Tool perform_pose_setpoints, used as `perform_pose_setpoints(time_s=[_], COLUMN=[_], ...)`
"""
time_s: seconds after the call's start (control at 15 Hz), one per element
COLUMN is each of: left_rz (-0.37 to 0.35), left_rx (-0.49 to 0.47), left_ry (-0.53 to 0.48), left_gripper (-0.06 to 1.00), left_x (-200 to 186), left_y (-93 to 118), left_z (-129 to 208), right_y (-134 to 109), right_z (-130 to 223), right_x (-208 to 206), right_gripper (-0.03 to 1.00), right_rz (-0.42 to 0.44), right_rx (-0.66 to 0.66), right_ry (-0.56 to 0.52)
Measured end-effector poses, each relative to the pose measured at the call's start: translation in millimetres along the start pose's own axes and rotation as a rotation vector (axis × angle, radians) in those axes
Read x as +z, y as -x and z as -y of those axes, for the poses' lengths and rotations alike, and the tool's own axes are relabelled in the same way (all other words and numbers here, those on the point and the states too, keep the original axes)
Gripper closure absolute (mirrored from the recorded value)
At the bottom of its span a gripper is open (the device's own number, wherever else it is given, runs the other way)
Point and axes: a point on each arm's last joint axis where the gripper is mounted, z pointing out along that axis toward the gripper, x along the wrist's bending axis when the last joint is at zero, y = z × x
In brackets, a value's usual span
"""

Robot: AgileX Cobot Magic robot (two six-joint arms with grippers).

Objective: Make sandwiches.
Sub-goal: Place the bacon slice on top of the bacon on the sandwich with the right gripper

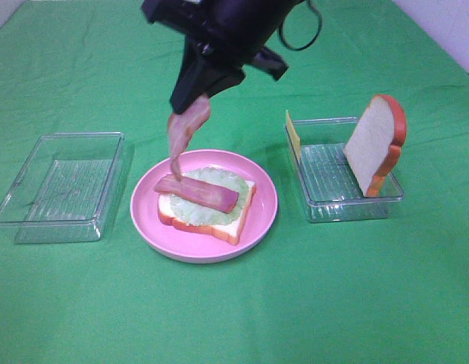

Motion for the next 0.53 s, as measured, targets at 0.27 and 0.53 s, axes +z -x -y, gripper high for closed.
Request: perform_pose_setpoints(time_s=[0.27, 0.53], left_rz=[0.0, 0.0], left_rx=[0.0, 0.0], left_ry=[0.0, 0.0], left_gripper=[0.18, 0.18], left_x=[0, 0], left_y=[0, 0], left_z=[0, 0], right_y=[-2, 20], right_z=[-13, -14], right_x=[65, 91], right_gripper=[0.97, 0.97], right_rz=[-0.118, -0.04], right_rx=[0.05, 0.067], right_ry=[0.014, -0.019])
